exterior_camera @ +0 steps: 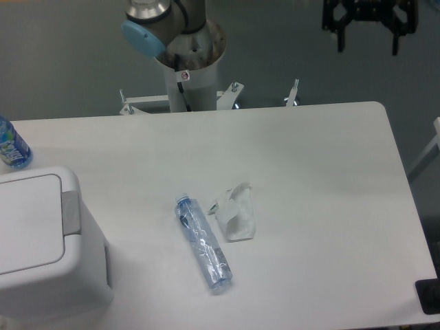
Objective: Open the trash can
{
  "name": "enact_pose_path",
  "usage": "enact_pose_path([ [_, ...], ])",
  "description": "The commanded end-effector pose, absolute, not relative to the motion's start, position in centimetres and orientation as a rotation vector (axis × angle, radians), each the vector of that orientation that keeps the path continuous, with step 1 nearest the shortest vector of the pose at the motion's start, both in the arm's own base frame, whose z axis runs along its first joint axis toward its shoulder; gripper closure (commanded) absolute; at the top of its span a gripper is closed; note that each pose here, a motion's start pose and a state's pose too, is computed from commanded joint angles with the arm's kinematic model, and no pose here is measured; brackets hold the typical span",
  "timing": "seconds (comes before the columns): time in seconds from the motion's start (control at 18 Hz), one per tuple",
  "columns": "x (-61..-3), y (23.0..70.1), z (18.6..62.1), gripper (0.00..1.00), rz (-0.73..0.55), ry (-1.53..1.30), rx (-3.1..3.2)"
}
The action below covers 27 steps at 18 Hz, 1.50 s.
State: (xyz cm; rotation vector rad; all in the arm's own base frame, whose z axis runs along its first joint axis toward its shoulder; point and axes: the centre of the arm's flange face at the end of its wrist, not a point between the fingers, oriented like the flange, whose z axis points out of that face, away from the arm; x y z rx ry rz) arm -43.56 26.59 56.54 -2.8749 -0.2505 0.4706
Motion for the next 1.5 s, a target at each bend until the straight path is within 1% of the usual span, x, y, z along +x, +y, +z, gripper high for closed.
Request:
enact_pose_path([
  [0.39,-39.6,34.6,56.5,0.00,0.405,-0.587,-2.691],
  [0.61,-36.9,39.4,55.5,0.00,0.322,-0.706,-2.629],
  [0.94,-34.1,46.3,54.3,0.00,0.234,-0.858,-2.513],
  [1.0,-33.5,47.2,54.1,0.00,0.211,-0.875,-2.508],
  [1.11,-30.9,49.9,53.3,0.00,0.173,-0.820,-2.533],
  [1.22,-29.4,51.4,52.7,0.00,0.111,-0.828,-2.525],
  [1.39,-27.7,53.3,53.9,0.00,-0.002,-0.828,-2.419],
  [1.5,-25.9,55.0,53.1,0.00,-0.037,-0.794,-2.437],
])
